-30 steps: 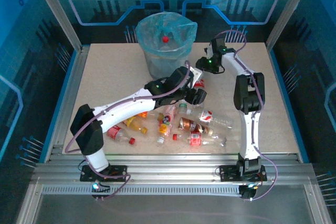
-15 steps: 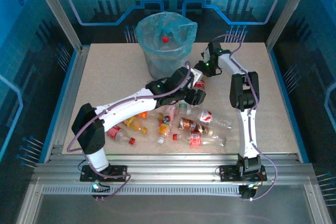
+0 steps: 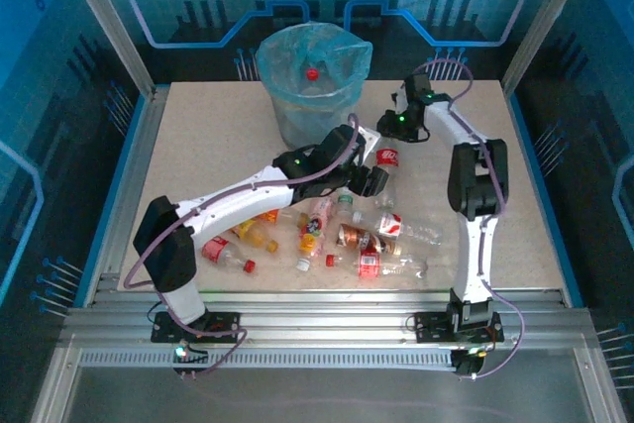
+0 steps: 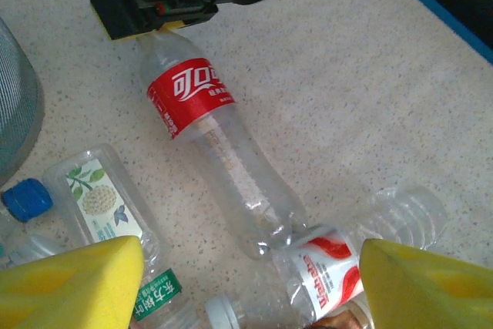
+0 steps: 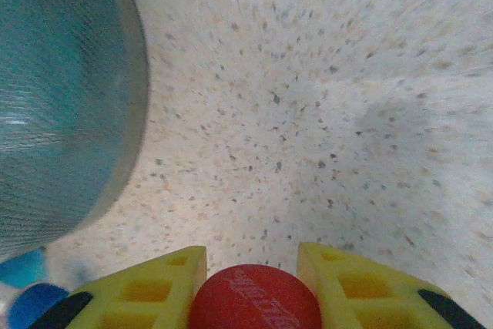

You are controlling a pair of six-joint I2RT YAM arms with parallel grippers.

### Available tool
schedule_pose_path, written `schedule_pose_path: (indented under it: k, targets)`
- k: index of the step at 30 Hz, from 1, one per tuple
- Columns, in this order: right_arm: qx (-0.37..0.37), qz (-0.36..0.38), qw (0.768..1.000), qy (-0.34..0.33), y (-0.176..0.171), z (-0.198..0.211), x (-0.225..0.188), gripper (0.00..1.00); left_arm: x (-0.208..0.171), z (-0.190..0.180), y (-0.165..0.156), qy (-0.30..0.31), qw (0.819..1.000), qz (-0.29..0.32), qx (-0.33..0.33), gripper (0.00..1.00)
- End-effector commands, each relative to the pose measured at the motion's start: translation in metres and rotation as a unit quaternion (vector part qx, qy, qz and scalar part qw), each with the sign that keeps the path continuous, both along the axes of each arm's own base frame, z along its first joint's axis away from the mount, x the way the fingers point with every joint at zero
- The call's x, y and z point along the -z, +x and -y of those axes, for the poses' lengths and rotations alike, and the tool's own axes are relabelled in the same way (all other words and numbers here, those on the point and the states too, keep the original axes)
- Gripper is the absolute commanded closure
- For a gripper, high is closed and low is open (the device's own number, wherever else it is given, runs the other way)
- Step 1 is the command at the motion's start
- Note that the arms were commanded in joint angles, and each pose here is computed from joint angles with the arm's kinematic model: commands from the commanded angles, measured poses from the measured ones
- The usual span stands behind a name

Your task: Put the plastic bottles in the bin

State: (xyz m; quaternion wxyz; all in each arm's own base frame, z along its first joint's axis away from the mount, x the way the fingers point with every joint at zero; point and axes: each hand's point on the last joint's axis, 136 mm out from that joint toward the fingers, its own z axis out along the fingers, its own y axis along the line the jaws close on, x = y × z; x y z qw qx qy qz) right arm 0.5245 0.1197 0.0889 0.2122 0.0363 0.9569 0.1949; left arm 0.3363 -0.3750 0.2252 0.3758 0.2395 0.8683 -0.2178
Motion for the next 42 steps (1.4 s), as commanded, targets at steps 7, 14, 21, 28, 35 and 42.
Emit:
schedule_pose_path:
  k: [7,14,21,28,35,42]
  targets:
    - [0.087,0.204,0.975,-0.012,-0.002,0.024,-0.127,1.0,-0.086,-0.036,0.002,-0.054,0.994,0.083,-0.042,0.25]
    - [0.103,0.31,0.94,-0.099,-0.025,0.016,-0.193,1.0,-0.108,-0.072,0.0,-0.084,0.988,0.102,-0.078,0.25]
    - [0.101,0.426,0.886,-0.152,-0.069,-0.009,-0.274,1.0,-0.128,-0.113,-0.006,-0.098,0.981,0.123,-0.112,0.25]
    - [0.059,0.544,0.828,-0.119,-0.117,-0.052,-0.361,1.0,-0.144,-0.157,-0.017,-0.116,0.97,0.149,-0.154,0.25]
    - [-0.014,0.644,0.764,-0.033,-0.144,-0.108,-0.435,1.0,-0.151,-0.212,-0.019,-0.118,0.955,0.154,-0.224,0.26]
    - [-0.037,0.714,0.699,0.025,-0.141,-0.146,-0.489,1.0,-0.146,-0.234,-0.007,-0.115,0.952,0.128,-0.255,0.26]
